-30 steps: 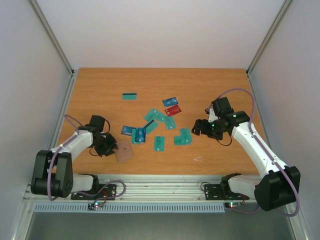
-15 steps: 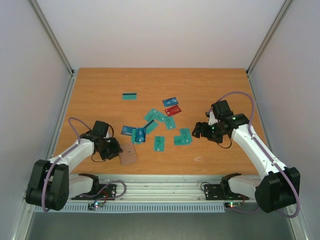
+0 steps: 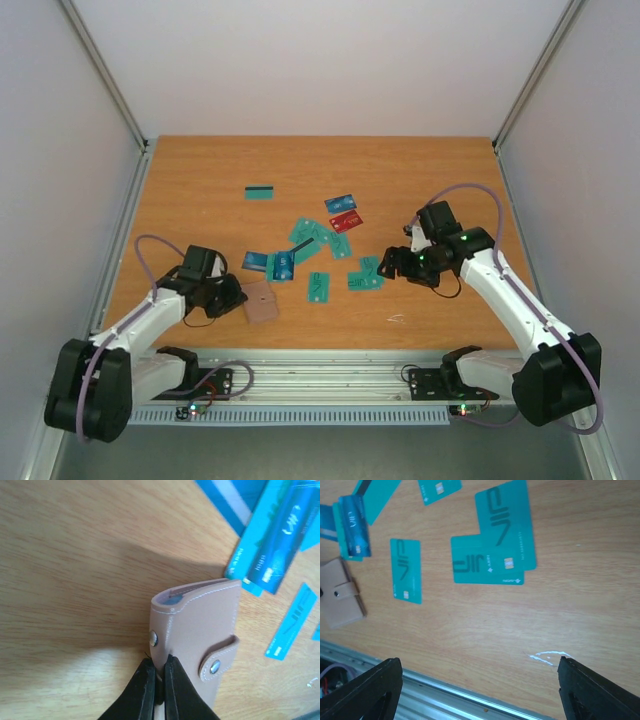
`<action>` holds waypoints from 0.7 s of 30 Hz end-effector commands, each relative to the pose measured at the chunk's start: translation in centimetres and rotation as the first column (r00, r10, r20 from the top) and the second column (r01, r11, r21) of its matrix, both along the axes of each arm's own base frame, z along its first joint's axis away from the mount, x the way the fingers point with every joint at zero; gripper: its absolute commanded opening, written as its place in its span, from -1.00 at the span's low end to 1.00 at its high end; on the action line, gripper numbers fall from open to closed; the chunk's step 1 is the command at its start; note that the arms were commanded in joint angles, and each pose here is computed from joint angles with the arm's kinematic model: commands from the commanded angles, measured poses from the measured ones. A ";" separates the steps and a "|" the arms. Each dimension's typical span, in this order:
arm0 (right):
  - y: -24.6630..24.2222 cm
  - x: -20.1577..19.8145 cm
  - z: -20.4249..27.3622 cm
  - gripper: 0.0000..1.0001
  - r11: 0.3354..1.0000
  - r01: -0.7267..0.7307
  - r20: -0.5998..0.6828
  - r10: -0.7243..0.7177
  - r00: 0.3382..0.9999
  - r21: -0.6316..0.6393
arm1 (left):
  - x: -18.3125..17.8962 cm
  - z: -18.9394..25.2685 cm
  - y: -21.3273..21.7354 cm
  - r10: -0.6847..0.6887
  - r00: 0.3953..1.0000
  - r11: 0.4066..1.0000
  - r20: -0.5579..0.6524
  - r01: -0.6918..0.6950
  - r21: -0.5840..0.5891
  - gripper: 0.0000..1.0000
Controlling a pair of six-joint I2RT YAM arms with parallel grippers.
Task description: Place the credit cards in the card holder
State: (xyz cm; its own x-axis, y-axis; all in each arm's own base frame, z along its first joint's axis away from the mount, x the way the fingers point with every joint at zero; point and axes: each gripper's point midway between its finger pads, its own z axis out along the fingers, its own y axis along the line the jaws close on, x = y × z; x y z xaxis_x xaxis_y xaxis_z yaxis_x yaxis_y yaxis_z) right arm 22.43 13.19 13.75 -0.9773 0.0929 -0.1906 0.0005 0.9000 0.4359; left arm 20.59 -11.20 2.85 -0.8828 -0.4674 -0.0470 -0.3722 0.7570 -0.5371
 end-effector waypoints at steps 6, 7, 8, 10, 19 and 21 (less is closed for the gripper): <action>5.5 -0.4 3.9 0.72 0.960 -0.202 0.088 0.188 0.978 0.196 | 0.9 5.2 -2.0 -0.083 0.979 0.993 0.185 0.098 -0.070 -0.99; 6.1 -0.6 4.2 0.72 0.951 -0.224 0.093 0.208 0.974 0.211 | 1.0 6.0 -2.4 -0.095 0.975 0.991 0.201 0.112 -0.073 -0.99; 6.7 -0.8 4.5 0.72 0.943 -0.246 0.095 0.231 0.968 0.225 | 1.1 6.7 -2.7 -0.109 0.970 0.989 0.216 0.128 -0.074 -0.99; 7.8 -1.0 5.1 0.71 0.927 -0.285 0.101 0.268 0.958 0.245 | 1.2 7.8 -3.5 -0.143 0.964 0.985 0.225 0.162 -0.066 -0.99; 11.2 -1.3 6.4 0.69 0.910 -0.370 0.133 0.350 0.927 0.189 | 2.0 12.1 -7.4 -0.261 0.935 0.962 0.242 0.273 -0.016 -0.99; 11.9 -1.3 6.4 0.68 0.914 -0.371 0.135 0.352 0.926 0.164 | 2.1 12.8 -8.4 -0.282 0.928 0.957 0.245 0.291 -0.001 -0.99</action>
